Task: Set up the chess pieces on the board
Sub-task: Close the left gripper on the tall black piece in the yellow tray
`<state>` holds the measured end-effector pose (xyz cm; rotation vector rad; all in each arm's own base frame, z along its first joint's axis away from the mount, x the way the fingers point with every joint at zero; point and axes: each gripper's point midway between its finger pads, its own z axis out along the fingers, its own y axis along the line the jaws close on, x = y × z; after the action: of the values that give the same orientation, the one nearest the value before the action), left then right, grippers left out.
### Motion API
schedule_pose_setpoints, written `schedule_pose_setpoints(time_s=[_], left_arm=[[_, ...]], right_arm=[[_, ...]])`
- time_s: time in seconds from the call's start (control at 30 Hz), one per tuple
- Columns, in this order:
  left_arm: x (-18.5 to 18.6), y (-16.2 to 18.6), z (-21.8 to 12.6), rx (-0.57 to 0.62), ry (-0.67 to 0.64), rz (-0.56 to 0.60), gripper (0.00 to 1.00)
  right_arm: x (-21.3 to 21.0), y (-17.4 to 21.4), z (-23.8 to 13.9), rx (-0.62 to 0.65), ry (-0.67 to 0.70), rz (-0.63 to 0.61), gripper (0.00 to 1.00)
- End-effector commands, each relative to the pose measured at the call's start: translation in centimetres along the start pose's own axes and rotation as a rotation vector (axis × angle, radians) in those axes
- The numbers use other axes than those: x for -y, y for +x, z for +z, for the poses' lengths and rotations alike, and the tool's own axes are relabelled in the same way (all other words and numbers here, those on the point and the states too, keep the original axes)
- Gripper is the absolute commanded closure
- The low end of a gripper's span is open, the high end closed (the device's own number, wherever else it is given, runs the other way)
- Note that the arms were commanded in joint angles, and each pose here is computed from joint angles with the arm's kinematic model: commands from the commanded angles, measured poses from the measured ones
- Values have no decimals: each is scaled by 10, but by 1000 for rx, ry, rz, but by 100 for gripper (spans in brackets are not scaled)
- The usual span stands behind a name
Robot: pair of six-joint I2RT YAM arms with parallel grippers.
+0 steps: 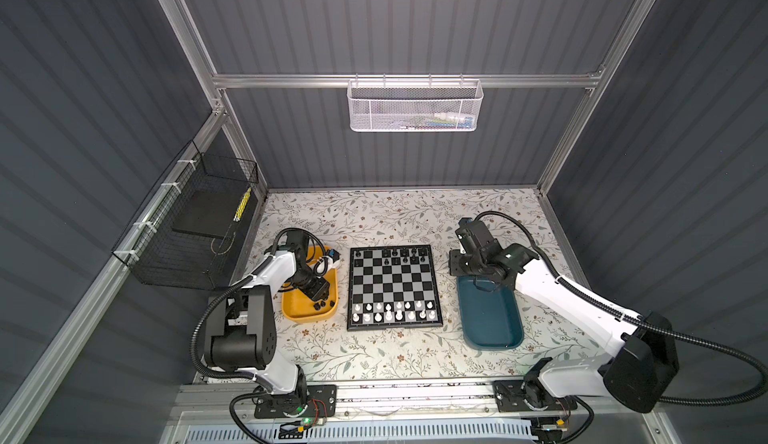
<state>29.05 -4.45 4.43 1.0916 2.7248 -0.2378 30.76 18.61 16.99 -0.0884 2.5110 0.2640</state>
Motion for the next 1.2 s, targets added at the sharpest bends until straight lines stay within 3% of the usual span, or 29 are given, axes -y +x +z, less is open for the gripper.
schedule_pose_setpoints(time_s=[0.0, 0.47, 0.77, 1.17], left_arm=[[8, 2, 6, -4, 44, 6, 53], [11, 3, 8, -7, 62, 6, 64], [15, 3, 8, -12, 87, 8, 62], [13, 6, 9, -17, 68, 9, 70]], right_arm=[[3, 2, -2, 0, 3, 14, 73], [2, 2, 1, -3, 1, 11, 73], [2, 3, 3, -8, 1, 10, 73], [2, 4, 3, -7, -2, 8, 73]])
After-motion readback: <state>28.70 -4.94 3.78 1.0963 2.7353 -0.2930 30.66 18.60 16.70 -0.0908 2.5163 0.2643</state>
